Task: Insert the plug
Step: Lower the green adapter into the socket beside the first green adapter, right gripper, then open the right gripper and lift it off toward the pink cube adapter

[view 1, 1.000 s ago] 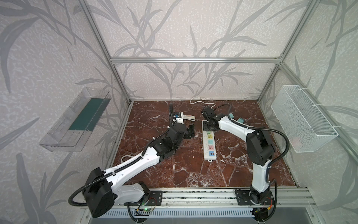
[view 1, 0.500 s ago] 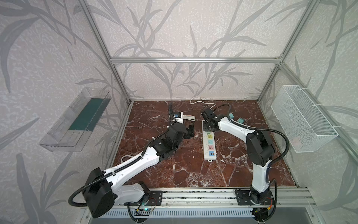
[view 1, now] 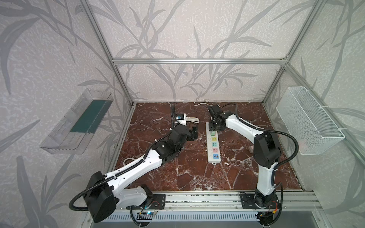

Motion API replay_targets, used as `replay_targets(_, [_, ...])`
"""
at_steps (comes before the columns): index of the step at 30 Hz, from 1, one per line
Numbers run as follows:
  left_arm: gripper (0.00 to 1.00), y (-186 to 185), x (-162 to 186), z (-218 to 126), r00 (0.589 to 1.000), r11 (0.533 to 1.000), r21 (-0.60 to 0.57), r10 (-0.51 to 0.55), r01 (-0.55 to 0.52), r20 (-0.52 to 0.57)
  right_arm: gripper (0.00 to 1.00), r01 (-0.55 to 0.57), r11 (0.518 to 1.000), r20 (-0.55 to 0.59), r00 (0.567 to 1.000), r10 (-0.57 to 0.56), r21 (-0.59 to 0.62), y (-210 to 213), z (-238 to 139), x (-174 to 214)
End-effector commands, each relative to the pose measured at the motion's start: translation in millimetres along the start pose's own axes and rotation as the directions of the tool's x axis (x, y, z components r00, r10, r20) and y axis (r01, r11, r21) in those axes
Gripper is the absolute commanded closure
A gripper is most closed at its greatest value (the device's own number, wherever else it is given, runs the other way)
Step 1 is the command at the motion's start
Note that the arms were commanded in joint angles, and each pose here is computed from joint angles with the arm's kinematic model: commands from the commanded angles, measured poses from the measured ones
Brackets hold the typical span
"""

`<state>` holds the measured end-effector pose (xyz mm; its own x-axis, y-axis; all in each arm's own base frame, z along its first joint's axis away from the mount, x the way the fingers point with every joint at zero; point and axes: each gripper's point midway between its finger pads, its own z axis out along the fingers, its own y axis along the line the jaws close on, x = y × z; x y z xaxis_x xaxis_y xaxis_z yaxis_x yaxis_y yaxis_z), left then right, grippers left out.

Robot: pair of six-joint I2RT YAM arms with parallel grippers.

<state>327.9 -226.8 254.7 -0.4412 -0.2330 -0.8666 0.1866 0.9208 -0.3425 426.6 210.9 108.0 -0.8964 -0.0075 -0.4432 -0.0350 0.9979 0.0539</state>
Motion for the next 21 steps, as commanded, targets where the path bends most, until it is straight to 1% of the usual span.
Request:
replay_targets(1, [0.16,-1,-14,-5,0.999,1.0,0.005,-0.023,0.023,0.039,0.46,0.03,1.0,0.046,0.999,-0.03,0.002,-8,-25,-15])
replay_targets(7, [0.16,-1,-13,-4,0.999,1.0,0.004,-0.021,0.02,0.036,0.47,0.029,0.999,-0.004,1.0,-0.029,0.017,-19,-15,-15])
replay_targets(13, [0.16,0,-13,-4,0.999,1.0,0.002,-0.022,0.022,0.039,0.49,0.027,0.999,-0.082,0.996,-0.025,0.027,-23,7,4])
replay_targets(16, [0.16,0,-13,-4,0.999,1.0,0.003,-0.023,0.023,0.038,0.49,0.017,0.999,-0.101,0.995,-0.014,0.03,-26,15,14])
replay_targets(21, [0.16,-1,-13,-4,0.999,1.0,0.006,-0.026,0.025,0.037,0.49,0.014,0.999,-0.107,0.994,-0.01,0.039,-30,16,21])
